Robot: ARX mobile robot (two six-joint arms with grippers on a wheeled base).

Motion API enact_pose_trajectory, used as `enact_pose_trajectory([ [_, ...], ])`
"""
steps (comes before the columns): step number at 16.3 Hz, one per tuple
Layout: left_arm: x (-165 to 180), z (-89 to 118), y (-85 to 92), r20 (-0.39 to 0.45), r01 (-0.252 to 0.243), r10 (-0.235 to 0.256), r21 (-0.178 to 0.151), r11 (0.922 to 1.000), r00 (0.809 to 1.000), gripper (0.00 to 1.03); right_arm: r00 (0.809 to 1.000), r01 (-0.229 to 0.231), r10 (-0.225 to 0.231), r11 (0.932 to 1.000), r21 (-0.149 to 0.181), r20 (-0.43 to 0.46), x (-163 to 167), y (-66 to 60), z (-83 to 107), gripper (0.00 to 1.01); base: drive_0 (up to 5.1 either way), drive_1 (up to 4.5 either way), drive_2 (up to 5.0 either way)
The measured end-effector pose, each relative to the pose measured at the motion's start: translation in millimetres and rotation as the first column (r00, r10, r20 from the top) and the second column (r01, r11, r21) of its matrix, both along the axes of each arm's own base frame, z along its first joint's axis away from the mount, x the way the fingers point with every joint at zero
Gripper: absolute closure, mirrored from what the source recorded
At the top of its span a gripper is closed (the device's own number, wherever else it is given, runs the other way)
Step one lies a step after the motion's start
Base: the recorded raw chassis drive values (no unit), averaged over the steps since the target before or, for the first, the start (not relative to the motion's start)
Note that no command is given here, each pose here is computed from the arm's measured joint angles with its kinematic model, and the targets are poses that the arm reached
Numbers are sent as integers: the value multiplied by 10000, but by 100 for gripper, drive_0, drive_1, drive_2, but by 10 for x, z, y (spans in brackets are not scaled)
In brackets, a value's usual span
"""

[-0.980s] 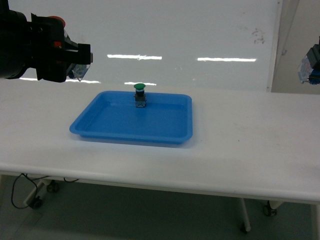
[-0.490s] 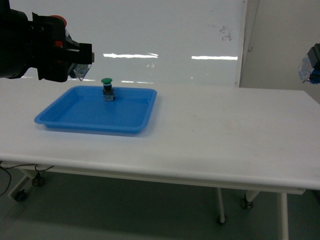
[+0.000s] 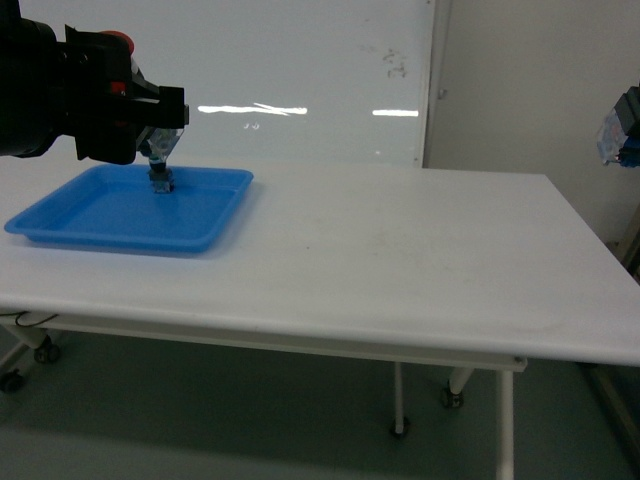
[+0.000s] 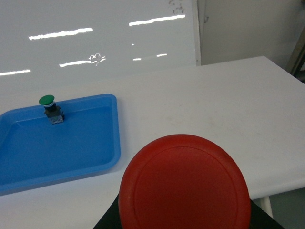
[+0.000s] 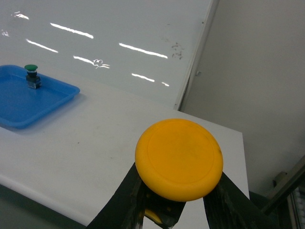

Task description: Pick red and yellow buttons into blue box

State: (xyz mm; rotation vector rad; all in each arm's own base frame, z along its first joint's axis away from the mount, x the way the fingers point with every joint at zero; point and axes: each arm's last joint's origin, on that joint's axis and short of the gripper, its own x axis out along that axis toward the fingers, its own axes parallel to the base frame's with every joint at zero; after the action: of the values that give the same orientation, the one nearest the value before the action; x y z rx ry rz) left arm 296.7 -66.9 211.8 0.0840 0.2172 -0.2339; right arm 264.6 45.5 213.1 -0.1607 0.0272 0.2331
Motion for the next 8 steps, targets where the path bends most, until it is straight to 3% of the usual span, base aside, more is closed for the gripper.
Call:
enact_pose_trajectory([
  [8, 0, 2, -2, 30, 11, -11, -8, 10000, 10000, 79, 10000, -7, 7, 10000, 5, 7, 0, 1, 1, 75, 481, -316, -122],
])
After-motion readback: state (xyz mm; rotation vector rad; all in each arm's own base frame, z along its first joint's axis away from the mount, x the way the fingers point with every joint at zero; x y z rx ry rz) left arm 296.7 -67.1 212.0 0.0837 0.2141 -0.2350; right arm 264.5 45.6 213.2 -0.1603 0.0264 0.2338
